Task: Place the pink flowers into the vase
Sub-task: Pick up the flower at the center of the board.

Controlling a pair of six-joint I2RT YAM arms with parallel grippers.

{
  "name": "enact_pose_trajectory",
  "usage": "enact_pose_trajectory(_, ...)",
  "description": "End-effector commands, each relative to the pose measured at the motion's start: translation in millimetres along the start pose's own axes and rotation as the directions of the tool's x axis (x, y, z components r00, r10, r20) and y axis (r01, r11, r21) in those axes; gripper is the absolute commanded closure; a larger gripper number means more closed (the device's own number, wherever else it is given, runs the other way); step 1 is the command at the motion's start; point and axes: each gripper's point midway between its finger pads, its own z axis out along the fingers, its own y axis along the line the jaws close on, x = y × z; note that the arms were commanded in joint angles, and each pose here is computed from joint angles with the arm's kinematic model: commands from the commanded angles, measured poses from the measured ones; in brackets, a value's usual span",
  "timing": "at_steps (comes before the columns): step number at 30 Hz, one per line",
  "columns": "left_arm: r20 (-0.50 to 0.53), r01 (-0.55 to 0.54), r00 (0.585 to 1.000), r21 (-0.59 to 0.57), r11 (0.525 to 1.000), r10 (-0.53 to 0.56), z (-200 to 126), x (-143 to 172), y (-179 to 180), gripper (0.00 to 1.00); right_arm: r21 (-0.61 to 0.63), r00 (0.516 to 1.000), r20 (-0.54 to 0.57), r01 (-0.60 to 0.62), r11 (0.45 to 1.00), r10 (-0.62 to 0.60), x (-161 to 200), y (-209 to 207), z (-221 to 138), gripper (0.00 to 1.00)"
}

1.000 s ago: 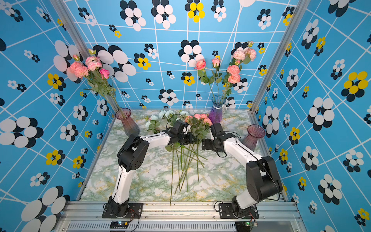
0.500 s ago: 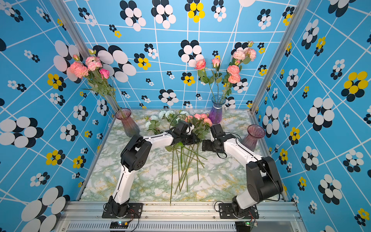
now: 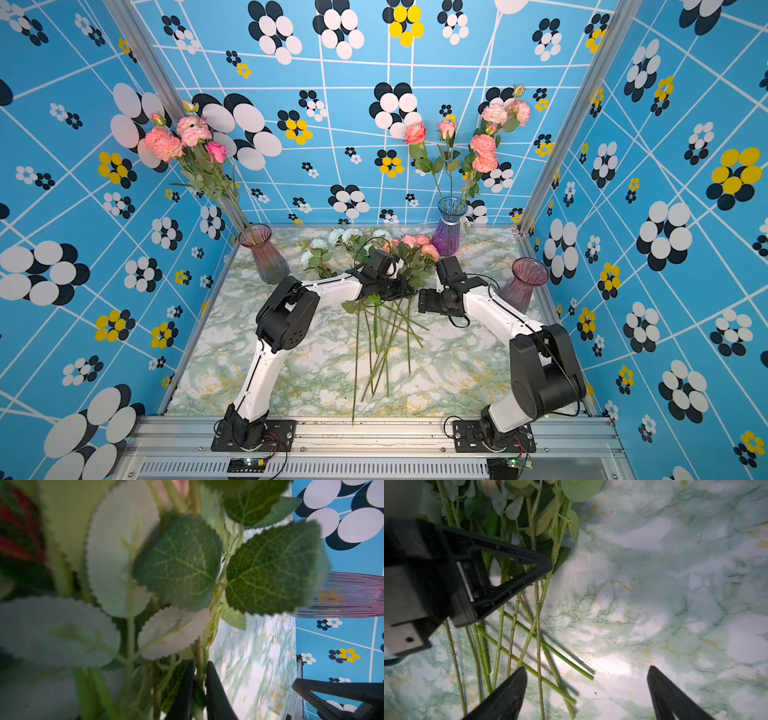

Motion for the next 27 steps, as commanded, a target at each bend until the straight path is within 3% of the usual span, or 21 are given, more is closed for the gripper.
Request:
enact_pose_trajectory(1, 0.02, -0.029, 0.999, 0.033, 0.999, 0.029, -9.7, -11.9, -16.5, 0.88, 0.001, 1.0, 0.014, -0.011, 1.0, 0.01, 0.4, 0.7, -3.6, 0.09)
enact_pose_trajectory(5, 0.036, -0.038, 0.999, 0.034, 0.999, 0.037, -19.2, -18.8, -19.6, 0.88, -0.007, 1.0, 0.015, -0.013, 1.0, 0.013, -0.5, 2.1, -3.6, 0.09)
enact_pose_trajectory(14, 0.088, -0.068, 0.994, 0.075, 0.995, 0.061, -45.7, -41.4, -31.7, 1.0, -0.015, 1.0, 0.019, -0.008, 1.0, 0.008, -2.0, 4.1, -8.4, 0.09)
enact_pose_trajectory(20, 0.17, -0.163, 0.978, 0.23, 0.959, 0.125, -87.7, -64.0, -80.1, 1.0, -0.096, 0.999, 0.039, 0.001, 0.995, 0.003, -14.6, 23.5, -26.8, 0.1)
enact_pose_trajectory(27, 0.236, -0.22, 0.963, 0.405, 0.888, 0.131, -117.3, -62.8, -126.5, 1.0, -0.229, 0.994, 0.108, 0.001, 0.974, 0.024, -40.8, 54.5, -66.7, 0.15)
